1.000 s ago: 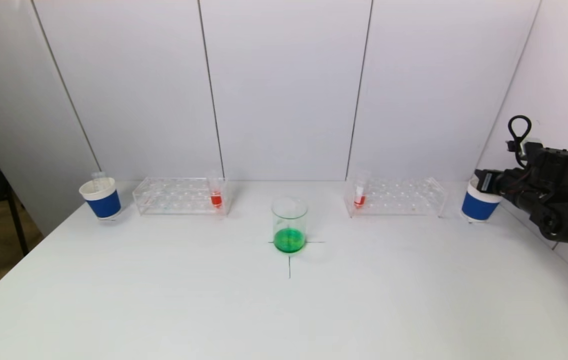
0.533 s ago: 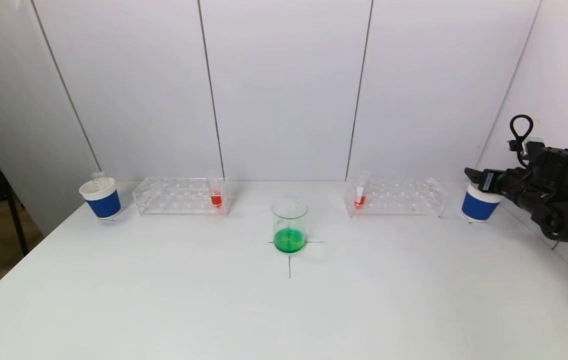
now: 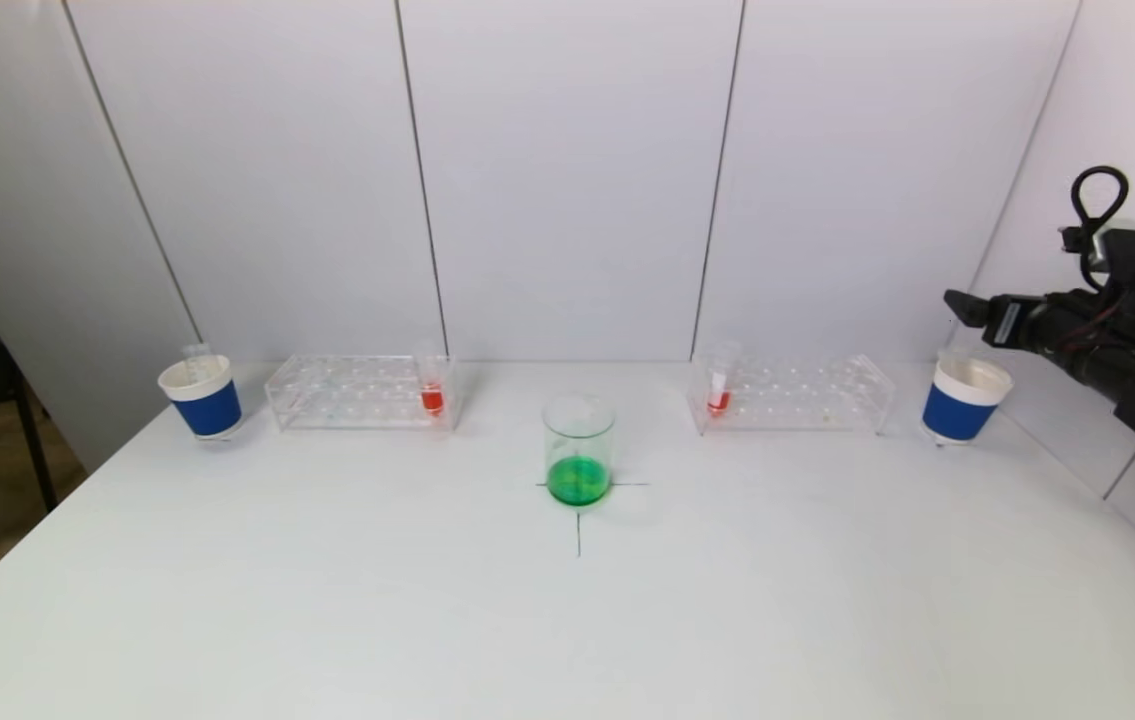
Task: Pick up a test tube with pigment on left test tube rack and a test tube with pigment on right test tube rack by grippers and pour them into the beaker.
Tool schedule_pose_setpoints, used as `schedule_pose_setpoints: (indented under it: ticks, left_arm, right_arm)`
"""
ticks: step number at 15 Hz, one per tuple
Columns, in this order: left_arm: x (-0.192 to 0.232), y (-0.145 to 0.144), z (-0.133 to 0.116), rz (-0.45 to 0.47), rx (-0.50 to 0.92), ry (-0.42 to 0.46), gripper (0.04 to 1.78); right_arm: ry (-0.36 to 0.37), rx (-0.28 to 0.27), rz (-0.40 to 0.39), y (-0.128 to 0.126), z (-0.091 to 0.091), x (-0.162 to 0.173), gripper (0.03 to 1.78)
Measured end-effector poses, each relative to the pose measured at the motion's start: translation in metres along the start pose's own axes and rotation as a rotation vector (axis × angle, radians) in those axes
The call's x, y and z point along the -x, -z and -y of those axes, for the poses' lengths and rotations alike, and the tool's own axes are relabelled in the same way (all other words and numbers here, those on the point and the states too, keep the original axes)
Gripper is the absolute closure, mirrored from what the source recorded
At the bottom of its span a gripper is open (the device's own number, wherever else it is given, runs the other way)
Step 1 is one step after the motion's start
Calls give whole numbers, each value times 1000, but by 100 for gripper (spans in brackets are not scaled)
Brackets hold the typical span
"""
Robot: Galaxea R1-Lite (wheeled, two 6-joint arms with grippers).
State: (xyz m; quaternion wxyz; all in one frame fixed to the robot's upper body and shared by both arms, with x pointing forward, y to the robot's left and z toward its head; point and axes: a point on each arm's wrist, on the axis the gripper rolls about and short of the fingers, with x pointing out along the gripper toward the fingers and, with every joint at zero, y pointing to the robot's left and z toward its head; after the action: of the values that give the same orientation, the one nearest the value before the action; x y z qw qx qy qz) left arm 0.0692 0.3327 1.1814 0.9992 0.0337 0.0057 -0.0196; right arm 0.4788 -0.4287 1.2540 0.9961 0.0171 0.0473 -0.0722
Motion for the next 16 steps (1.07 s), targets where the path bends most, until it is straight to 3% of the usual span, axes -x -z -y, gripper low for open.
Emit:
schedule_pose_setpoints:
  ticks: [4, 9, 12, 16]
  left_arm:
    - [0, 0, 0, 0, 0, 0, 6]
    - [0, 0, 0, 0, 0, 0, 6]
    - [0, 0, 0, 0, 0, -1, 6]
    - [0, 0, 0, 0, 0, 0, 6]
  right_arm:
    - [-51, 15, 39, -29, -26, 62, 4]
    - [-104, 27, 61, -34, -43, 158, 4]
    - [-123, 29, 84, -24, -44, 217, 4]
    - [-147, 23, 62, 15, -42, 286, 4]
